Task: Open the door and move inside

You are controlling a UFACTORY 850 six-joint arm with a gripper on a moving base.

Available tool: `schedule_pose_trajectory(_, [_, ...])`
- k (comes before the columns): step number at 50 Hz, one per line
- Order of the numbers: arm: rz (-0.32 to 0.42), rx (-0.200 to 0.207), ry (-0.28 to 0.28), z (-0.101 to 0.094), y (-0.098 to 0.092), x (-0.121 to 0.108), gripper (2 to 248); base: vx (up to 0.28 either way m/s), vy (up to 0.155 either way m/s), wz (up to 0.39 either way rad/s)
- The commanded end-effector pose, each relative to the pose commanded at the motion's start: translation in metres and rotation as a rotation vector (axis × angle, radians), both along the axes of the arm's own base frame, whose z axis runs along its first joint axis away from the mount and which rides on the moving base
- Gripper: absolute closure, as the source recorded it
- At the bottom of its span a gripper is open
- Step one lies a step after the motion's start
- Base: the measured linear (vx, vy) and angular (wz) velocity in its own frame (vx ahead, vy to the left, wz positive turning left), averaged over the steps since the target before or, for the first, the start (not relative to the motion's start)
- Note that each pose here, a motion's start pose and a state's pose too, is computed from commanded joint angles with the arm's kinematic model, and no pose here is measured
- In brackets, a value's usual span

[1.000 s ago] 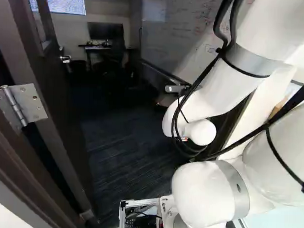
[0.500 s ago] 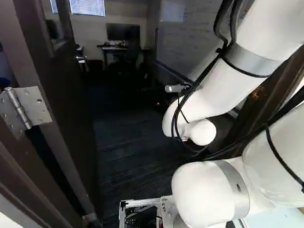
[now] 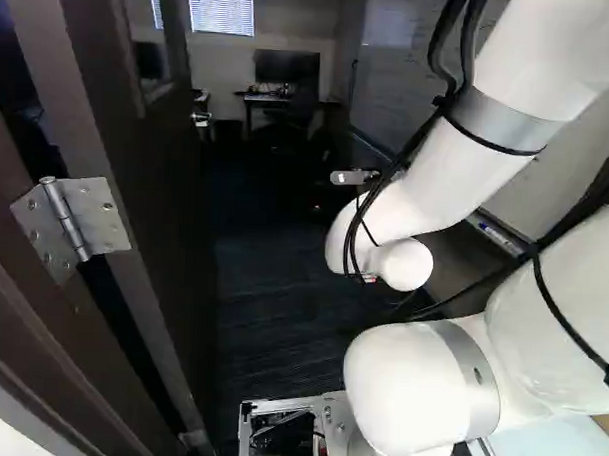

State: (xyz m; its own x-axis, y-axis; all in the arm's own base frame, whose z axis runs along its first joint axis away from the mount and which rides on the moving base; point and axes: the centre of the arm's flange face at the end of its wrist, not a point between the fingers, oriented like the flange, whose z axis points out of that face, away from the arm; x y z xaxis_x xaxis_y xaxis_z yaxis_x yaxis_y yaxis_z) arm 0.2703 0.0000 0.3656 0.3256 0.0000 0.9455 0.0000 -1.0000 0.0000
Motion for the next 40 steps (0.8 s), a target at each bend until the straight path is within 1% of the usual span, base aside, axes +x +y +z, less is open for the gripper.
schedule_pose_trajectory(14, [0.000,0.000,0.000,0.0000,0.0000,0.0000,3,0.141,0.041,0.269])
schedule_pose_trajectory(33, [0.000,0.000,0.000,0.0000,0.0000,0.0000,3,0.135,-0.032,0.003])
schedule_pose_trajectory(40, [0.000,0.000,0.000,0.0000,0.0000,0.0000,3,0.179,-0.038,-0.012])
